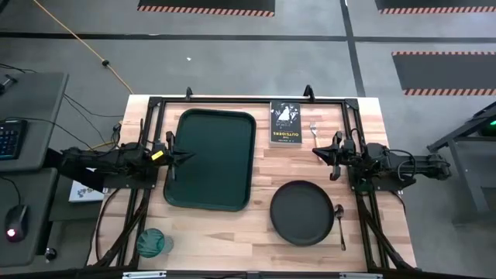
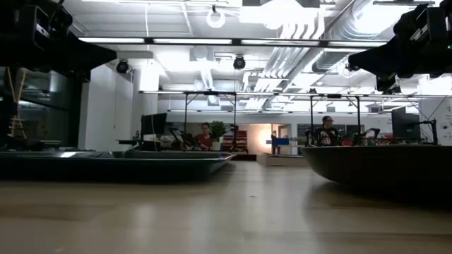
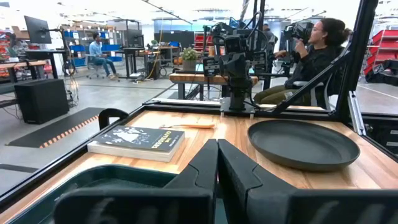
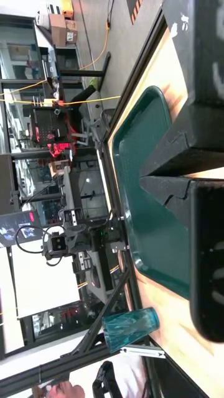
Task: Pick and place plate/cup/fork/spoon on tray
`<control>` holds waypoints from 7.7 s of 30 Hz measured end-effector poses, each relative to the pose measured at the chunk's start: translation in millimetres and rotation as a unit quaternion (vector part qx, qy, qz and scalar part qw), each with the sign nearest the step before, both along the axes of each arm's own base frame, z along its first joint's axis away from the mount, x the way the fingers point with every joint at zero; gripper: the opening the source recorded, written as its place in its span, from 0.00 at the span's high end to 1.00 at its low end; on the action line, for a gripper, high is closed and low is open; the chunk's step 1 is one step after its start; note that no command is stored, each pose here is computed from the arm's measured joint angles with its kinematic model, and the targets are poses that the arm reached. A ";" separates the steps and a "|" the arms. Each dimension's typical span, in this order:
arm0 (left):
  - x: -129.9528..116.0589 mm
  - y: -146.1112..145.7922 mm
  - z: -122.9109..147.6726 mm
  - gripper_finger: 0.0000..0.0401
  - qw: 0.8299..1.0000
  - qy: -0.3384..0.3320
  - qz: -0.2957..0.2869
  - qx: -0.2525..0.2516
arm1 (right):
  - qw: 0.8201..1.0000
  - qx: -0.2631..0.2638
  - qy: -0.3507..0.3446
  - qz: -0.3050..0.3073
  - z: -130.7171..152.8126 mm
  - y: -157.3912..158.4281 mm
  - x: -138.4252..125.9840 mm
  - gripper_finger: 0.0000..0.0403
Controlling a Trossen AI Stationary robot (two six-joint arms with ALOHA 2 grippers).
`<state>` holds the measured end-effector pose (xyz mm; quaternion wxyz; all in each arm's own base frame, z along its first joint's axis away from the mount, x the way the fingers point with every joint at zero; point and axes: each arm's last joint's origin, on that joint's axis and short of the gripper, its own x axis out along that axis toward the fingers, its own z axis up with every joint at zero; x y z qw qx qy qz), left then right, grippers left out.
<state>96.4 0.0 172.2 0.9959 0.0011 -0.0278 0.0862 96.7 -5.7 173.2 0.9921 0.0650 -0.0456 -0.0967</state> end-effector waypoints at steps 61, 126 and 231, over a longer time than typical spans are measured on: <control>0.0 0.0 0.0 0.99 1.000 0.000 0.000 0.000 | 1.000 0.000 0.006 0.000 -1.0 0.0 0.1 1.00; 0.0 0.0 0.0 0.99 1.000 0.000 0.000 0.000 | 1.000 0.000 0.015 0.000 -2.8 0.0 0.2 1.00; 172.0 115.0 -44.7 0.98 0.854 0.411 0.257 -0.192 | 1.000 0.000 0.014 0.000 -2.8 0.0 0.2 1.00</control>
